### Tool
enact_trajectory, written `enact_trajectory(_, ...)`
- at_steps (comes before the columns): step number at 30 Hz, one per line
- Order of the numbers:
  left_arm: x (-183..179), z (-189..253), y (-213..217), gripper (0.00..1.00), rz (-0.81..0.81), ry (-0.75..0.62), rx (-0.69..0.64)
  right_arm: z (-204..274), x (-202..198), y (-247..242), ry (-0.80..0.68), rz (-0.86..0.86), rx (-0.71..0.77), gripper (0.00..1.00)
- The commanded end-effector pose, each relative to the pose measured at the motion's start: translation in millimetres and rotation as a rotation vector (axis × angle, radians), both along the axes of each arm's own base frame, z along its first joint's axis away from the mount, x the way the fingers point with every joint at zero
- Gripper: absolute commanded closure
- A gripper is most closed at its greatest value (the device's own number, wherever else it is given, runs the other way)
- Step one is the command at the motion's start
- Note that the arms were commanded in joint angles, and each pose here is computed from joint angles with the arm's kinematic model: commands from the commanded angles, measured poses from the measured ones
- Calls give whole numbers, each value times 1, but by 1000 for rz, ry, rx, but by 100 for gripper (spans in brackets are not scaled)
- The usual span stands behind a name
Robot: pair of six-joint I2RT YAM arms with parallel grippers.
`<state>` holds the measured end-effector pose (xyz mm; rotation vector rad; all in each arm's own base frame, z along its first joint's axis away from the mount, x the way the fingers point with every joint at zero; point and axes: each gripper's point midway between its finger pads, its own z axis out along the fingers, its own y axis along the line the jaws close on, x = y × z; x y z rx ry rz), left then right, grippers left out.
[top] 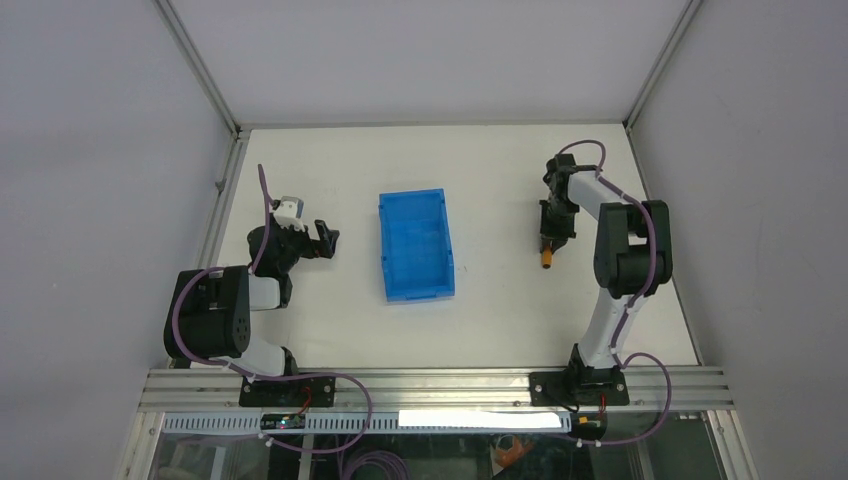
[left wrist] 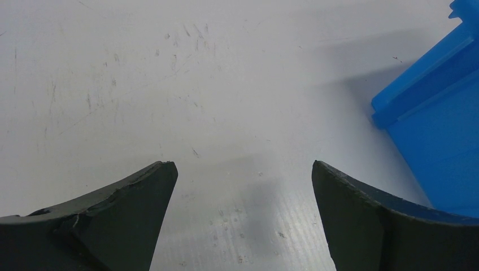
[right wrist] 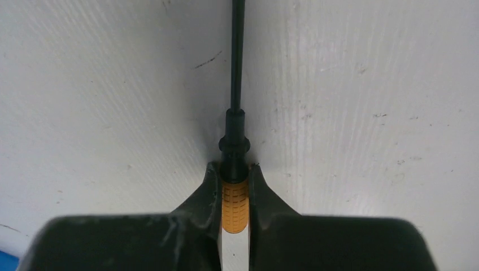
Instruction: Put the screwdriver in the bin
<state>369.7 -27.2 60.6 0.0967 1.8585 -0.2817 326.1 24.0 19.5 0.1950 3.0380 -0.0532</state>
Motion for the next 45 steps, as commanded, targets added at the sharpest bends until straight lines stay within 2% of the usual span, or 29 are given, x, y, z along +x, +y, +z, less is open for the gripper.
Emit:
enact_trajectory(1,14,25,-1,1,-4,-95,10,9,5,-5,-49,8,-14,100)
enact_trajectory(8,15,25,-2,1,-5,-96,9,92,12,-17,-140,-27,-80,100)
enact_trajectory(13,15,25,-1,1,-4,-97,10,148,12,5,-244,-56,10,100)
enact_trajectory(17,15,25,-1,1,-4,-96,10,183,11,57,-329,14,82,100)
enact_trajectory(21,15,25,-1,1,-3,-97,10,213,12,129,-415,131,170,100)
enact_trajectory(25,15,25,-1,1,-4,-96,10,235,6,200,-489,260,187,100)
enact_trajectory(29,15,25,-2,1,-5,-96,9,227,3,254,-518,344,192,100)
enact_trajectory(34,15,25,-2,1,-4,-97,9,188,-8,298,-518,386,185,100)
enact_trajectory(37,15,25,-1,1,-4,-97,9,152,-11,312,-481,377,209,100)
enact_trajectory(45,15,25,-2,1,-5,-97,10,69,-31,326,-353,400,130,100)
